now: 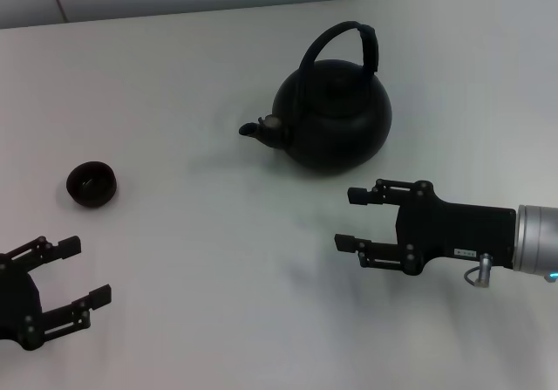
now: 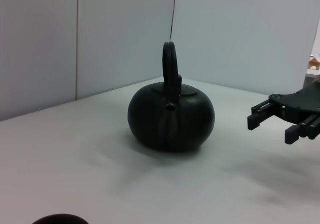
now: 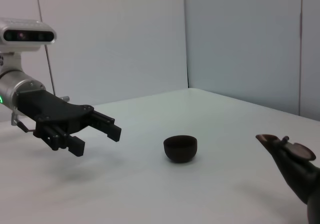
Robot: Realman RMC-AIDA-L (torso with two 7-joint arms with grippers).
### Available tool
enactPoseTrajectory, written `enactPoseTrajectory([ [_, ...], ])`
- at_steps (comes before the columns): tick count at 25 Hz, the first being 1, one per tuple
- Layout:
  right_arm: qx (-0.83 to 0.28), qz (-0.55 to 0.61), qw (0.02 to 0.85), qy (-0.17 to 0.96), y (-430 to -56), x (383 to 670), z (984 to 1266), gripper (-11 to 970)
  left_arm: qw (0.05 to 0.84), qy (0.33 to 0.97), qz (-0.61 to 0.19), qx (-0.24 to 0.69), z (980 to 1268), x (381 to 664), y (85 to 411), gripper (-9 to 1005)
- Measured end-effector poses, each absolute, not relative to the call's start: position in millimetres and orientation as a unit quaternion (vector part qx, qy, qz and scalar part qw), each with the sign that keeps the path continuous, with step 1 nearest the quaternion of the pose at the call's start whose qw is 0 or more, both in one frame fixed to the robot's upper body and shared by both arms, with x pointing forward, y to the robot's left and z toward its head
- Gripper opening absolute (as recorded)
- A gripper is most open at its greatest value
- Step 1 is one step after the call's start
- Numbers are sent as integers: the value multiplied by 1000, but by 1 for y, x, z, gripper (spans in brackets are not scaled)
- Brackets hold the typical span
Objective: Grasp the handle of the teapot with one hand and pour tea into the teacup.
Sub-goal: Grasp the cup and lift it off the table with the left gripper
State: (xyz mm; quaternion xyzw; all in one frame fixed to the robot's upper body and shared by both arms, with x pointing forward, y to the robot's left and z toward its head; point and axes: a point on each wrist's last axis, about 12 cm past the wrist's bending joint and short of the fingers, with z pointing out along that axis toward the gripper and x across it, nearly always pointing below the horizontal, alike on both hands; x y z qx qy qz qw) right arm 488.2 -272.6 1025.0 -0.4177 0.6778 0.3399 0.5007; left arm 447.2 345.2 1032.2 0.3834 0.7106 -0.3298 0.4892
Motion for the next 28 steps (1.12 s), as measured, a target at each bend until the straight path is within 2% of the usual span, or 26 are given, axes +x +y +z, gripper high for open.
enactPoseTrajectory([
  [18, -423, 341, 503, 672, -269, 493, 1028, 675, 500, 707, -329, 376, 1033, 451, 341, 800],
  [28, -419, 343, 509, 669, -269, 496, 1031, 676, 596, 719, -234, 269, 1025, 468, 335, 800],
])
